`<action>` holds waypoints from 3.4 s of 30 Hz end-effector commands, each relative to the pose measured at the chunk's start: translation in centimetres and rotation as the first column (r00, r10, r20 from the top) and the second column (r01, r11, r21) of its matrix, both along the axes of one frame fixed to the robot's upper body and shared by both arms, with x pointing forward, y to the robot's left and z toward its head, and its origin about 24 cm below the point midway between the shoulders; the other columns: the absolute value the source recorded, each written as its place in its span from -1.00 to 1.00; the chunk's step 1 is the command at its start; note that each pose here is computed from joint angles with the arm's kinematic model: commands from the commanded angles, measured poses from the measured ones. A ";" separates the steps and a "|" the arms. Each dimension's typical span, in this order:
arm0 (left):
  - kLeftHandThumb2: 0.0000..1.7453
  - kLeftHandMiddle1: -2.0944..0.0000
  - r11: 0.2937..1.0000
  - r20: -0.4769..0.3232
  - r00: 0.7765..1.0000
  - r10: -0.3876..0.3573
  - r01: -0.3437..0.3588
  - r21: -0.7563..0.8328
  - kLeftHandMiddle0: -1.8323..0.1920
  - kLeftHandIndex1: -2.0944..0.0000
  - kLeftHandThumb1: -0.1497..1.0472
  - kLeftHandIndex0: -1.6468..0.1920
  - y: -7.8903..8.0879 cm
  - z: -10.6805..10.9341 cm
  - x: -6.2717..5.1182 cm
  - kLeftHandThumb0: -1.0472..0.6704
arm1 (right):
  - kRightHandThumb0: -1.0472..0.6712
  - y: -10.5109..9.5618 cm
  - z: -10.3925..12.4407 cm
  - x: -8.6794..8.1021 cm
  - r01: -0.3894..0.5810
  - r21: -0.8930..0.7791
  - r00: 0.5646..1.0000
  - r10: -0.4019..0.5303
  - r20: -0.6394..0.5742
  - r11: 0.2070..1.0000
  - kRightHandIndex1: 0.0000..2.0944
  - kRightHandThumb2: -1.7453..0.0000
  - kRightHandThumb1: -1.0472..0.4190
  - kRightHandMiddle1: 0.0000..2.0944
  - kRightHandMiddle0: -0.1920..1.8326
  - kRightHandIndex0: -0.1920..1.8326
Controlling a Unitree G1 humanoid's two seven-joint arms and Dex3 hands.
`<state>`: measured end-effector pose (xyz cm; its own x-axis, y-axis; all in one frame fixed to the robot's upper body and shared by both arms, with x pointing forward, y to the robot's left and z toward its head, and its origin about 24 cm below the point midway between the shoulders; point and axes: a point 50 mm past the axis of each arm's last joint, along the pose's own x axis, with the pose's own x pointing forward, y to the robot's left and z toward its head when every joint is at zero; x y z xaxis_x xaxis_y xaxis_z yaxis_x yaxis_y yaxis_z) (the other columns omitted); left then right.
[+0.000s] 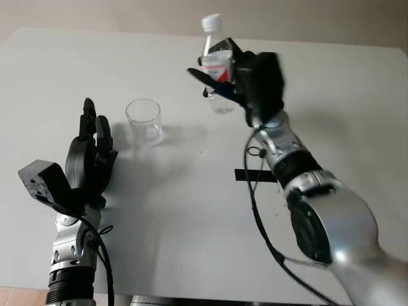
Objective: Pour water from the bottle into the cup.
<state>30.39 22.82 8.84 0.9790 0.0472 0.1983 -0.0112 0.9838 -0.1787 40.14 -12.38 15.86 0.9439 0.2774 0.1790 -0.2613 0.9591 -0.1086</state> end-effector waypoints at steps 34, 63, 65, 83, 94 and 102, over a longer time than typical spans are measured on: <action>-0.22 1.00 0.998 0.029 0.997 -0.066 0.066 0.006 1.00 1.00 1.00 1.00 0.8 0.5 0.2 -0.67 | -0.10 -3.8 -6.1 -10.9 0.060 0.047 0.997 -0.061 0.036 0.997 1.00 0.68 -1.00 1.00 -0.81 -0.43; -0.23 1.00 0.998 0.019 0.998 -0.057 0.057 0.022 1.00 1.00 1.00 1.00 1.0 0.6 0.1 -0.67 | -0.10 -4.0 -7.3 -8.7 0.108 0.018 0.994 -0.107 -0.037 0.994 1.00 0.68 -1.00 1.00 -0.75 -0.08; -0.23 1.00 0.998 0.019 0.998 -0.056 0.056 0.020 1.00 1.00 1.00 1.00 1.1 0.6 0.1 -0.67 | -0.10 -4.0 -7.3 -8.8 0.107 0.020 0.994 -0.106 -0.040 0.994 1.00 0.69 -1.00 1.00 -0.72 -0.06; -0.24 1.00 0.998 0.020 0.998 -0.058 0.057 0.019 1.00 1.00 1.00 1.00 1.1 0.6 0.1 -0.67 | -0.51 -4.5 -8.4 -10.3 0.004 0.000 0.999 -0.004 -0.043 1.000 0.10 0.95 -0.86 0.17 -0.98 -0.94; -0.25 1.00 0.999 0.018 0.999 -0.050 0.049 0.015 1.00 1.00 1.00 1.00 1.2 0.4 0.0 -0.67 | -0.80 -5.2 -9.5 -10.4 -0.022 -0.077 0.999 0.020 -0.028 0.997 -1.00 0.94 -0.81 -0.92 -1.00 -1.00; -0.24 1.00 0.998 0.012 0.999 -0.046 0.046 0.034 1.00 1.00 1.00 1.00 1.4 0.4 -0.1 -0.68 | -0.90 -5.9 -10.5 -10.3 0.028 -0.093 0.999 -0.031 -0.026 0.995 -1.00 0.93 -0.83 -1.00 -1.00 -1.00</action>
